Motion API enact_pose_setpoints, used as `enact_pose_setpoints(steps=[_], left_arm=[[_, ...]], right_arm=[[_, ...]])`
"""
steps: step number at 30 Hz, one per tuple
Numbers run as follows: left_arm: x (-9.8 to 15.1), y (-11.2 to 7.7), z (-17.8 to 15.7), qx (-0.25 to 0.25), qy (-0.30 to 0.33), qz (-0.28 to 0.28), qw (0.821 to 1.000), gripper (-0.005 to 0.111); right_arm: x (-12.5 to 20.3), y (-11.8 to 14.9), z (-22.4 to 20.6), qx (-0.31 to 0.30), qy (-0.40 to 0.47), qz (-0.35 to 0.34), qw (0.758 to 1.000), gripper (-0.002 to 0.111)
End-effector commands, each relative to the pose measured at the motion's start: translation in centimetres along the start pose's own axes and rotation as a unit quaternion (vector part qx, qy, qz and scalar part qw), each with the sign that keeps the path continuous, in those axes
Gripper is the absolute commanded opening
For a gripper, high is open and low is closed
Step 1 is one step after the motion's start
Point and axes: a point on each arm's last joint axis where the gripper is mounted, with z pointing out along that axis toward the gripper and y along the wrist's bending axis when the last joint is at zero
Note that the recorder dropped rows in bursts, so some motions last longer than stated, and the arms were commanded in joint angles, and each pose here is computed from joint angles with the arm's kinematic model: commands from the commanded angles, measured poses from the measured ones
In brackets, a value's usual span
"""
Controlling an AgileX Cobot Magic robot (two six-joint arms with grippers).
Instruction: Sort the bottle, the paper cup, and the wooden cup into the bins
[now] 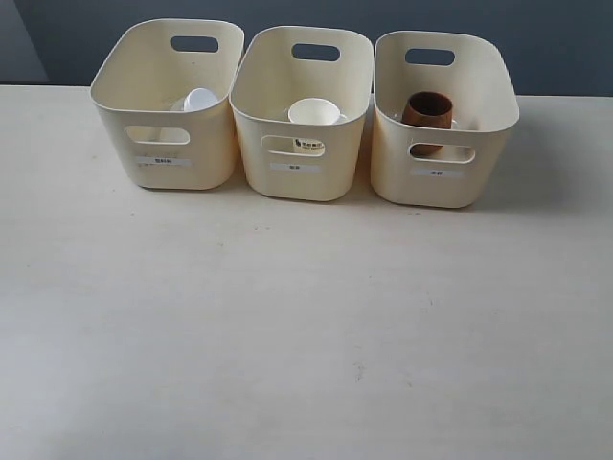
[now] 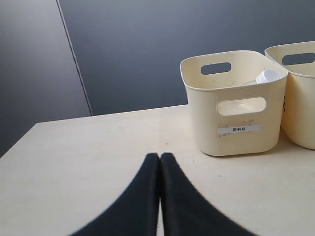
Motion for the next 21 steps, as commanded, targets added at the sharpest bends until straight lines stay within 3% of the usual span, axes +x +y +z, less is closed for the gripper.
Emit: enact_pose_setpoints(steps=[1, 8, 11, 21], left_arm=[[0.0, 0.0, 0.0, -0.001, -0.005, -0.001, 1.0, 0.0], [0.0, 0.0, 0.0, -0.001, -0.005, -0.001, 1.0, 0.0], [0.0, 0.0, 0.0, -0.001, -0.005, -0.001, 1.0, 0.0], [0.0, 0.0, 0.0, -0.001, -0.005, -0.001, 1.0, 0.0]], right_arm=[[0.0, 0.0, -0.1, 0.002, -0.004, 0.003, 1.0, -0.001], [-0.5, -0.1, -0.3, 0.012, -0.037, 0.009, 0.999, -0.001], [0.1, 0.5, -1.3, -0.001, -0.055, 0.065, 0.996, -0.001], [6.7, 2.8, -2.0, 0.156, -0.227, 0.124, 0.953, -0.001]])
